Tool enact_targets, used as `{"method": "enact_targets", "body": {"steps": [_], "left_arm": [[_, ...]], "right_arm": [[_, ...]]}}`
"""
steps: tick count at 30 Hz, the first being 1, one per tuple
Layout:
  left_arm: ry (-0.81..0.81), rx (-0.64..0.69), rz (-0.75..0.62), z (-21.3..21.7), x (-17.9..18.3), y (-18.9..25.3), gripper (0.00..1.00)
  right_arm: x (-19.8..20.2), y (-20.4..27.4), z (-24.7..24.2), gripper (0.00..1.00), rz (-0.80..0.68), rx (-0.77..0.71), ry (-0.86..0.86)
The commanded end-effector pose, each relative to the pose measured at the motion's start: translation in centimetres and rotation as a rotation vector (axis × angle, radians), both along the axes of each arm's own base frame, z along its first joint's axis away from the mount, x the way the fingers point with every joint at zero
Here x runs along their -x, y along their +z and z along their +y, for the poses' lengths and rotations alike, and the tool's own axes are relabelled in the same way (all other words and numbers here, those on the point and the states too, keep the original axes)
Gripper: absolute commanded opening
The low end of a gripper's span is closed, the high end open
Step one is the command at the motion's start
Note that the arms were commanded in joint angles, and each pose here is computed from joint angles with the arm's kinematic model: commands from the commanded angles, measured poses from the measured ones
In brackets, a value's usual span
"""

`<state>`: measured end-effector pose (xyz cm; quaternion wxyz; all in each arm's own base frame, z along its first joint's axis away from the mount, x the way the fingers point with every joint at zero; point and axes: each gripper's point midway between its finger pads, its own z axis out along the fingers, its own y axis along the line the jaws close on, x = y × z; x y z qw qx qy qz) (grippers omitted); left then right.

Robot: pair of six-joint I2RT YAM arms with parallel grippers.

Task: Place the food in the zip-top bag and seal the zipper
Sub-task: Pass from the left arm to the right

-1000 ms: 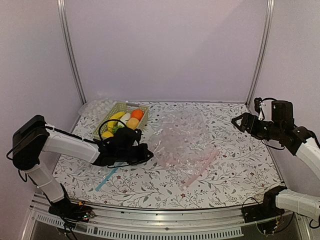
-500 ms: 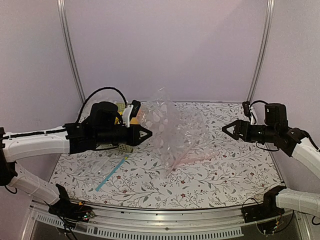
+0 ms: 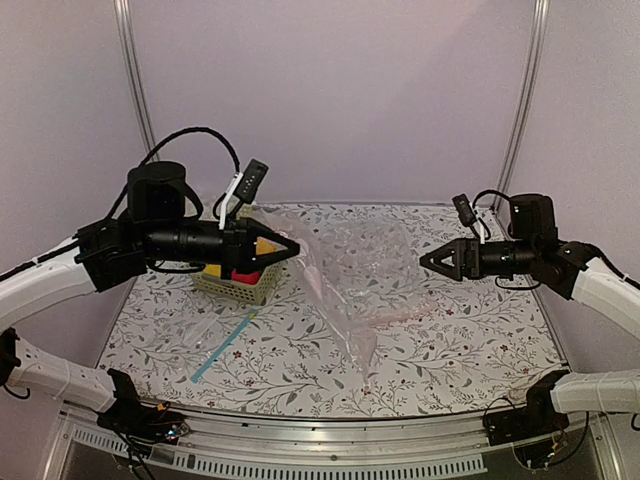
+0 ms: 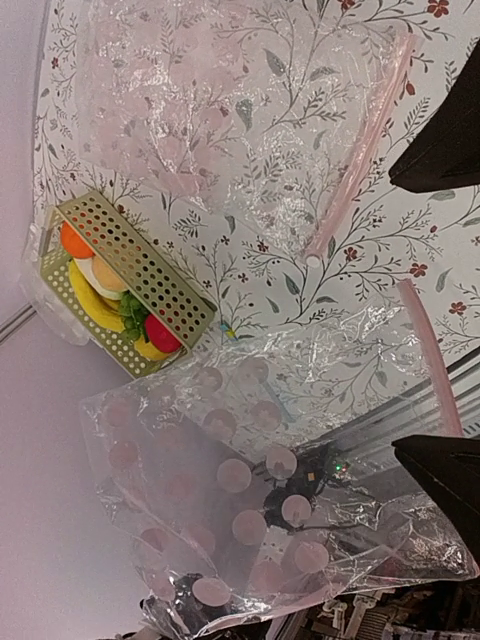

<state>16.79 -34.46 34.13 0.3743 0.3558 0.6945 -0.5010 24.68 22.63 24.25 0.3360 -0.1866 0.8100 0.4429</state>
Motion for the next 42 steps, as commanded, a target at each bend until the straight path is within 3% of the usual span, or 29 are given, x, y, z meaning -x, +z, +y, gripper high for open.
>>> {"method": "enact_targets", "body": {"steps": [1, 9, 17, 22, 36, 42], "left_arm": [[0.035, -0.004, 0.014, 0.6, -0.4, 1.5, 0.0], [0.326, 0.108, 0.291, 1.2, -6.1, 1.0, 0.0], [0.464, 0.099, 0.382, 1.7, -8.3, -1.8, 0.0], [0.488, 0.101, 0.413, 1.6, -8.7, -2.5, 0.0], [0.541, 0.144, 0.417, 2.7, -9.7, -1.6, 0.0], [0.554, 0.144, 0.421, 3.2, -9.8, -1.6, 0.0]], "right_arm": [[0.7, 1.2, 2.6, 0.84, -0.074, 0.026, 0.066], [3.7, 4.1, 6.3, 0.9, -0.262, 0.048, 0.067], [6.0, 5.0, 9.9, 0.91, -0.372, 0.053, 0.066], [6.0, 4.0, 11.4, 0.91, -0.441, 0.147, 0.015], [5.7, -2.6, 14.0, 0.77, -0.454, 0.316, -0.012], [5.7, -2.7, 13.7, 0.58, -0.463, 0.275, -0.031]]}}
